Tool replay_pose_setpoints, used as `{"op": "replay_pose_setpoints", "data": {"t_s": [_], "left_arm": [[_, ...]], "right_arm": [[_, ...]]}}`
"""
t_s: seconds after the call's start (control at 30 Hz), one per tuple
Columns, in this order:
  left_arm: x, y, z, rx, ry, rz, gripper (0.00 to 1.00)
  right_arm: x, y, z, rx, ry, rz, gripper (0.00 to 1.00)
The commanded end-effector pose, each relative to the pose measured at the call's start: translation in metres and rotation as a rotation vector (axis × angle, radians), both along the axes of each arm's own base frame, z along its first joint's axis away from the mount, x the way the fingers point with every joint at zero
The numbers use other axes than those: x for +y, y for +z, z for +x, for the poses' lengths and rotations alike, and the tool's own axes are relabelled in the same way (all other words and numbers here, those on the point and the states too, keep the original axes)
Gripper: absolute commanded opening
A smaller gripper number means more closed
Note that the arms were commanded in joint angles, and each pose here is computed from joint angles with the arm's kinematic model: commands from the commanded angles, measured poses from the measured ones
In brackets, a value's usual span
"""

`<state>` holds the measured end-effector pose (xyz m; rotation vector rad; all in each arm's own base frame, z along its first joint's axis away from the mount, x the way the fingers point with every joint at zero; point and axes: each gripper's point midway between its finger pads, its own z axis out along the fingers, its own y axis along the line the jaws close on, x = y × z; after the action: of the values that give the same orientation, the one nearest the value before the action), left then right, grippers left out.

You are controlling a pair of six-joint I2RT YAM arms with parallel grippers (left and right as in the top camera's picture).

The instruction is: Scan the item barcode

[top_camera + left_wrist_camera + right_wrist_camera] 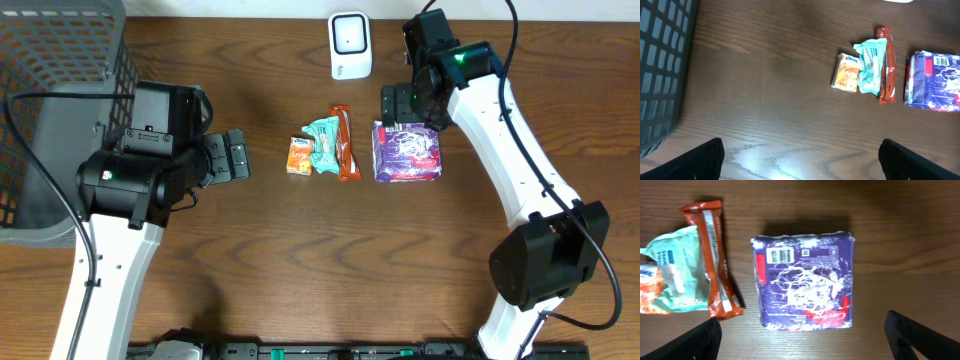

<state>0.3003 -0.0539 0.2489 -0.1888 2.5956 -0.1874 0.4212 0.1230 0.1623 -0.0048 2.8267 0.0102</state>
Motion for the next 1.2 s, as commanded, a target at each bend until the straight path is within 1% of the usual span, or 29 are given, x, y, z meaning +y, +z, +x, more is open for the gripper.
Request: {"op": "replay_pose_setpoints", "data": {"t_s": [0.0, 0.17, 0.47, 0.67, 0.8, 0.83, 0.97, 1.03, 1.07, 1.17], "left_arm": [[0.003, -0.002, 0.0, 0.005, 0.003, 0.015, 0.98], [0.003, -0.002, 0.0, 0.005, 0.003, 0.015, 0.98], [0.003, -0.002, 0.0, 0.005, 0.003, 0.015, 0.98], [0.003, -0.002, 0.0, 0.005, 0.003, 0.015, 0.98], [0.003, -0.002, 0.0, 0.005, 0.003, 0.015, 0.98], [0.003, -0.002, 0.0, 0.005, 0.003, 0.015, 0.98], [0.003, -0.002, 0.0, 0.005, 0.003, 0.015, 0.98], [0.003, -0.002, 0.0, 0.005, 0.003, 0.015, 0.98], [0.003, -0.002, 0.0, 0.005, 0.003, 0.015, 0.98], [0.003, -0.002, 0.0, 0.005, 0.003, 0.015, 0.98]], "right_arm": [[0.017, 0.003, -0.001, 0.005, 0.042, 0.066, 0.99], [0.035, 0.003, -0.006, 0.031, 0.077, 0.151, 0.99], [0.049, -0.001, -0.01, 0.032, 0.11, 0.154, 0.99], [0.022, -0.001, 0.001, 0.027, 0.044, 0.16, 0.99], [0.002, -0.001, 0.005, 0.042, -0.003, 0.201, 0.99], [0.002, -0.001, 0.005, 0.049, 0.013, 0.224, 0.99], [0.019, 0.001, -0.001, 0.07, 0.17, 0.342, 0.99], [0.025, -0.002, -0.002, 0.083, 0.195, 0.362, 0.99], [0.027, -0.005, -0.002, 0.09, 0.198, 0.36, 0.95], [0.032, -0.017, -0.004, 0.112, 0.203, 0.317, 0.87]]}}
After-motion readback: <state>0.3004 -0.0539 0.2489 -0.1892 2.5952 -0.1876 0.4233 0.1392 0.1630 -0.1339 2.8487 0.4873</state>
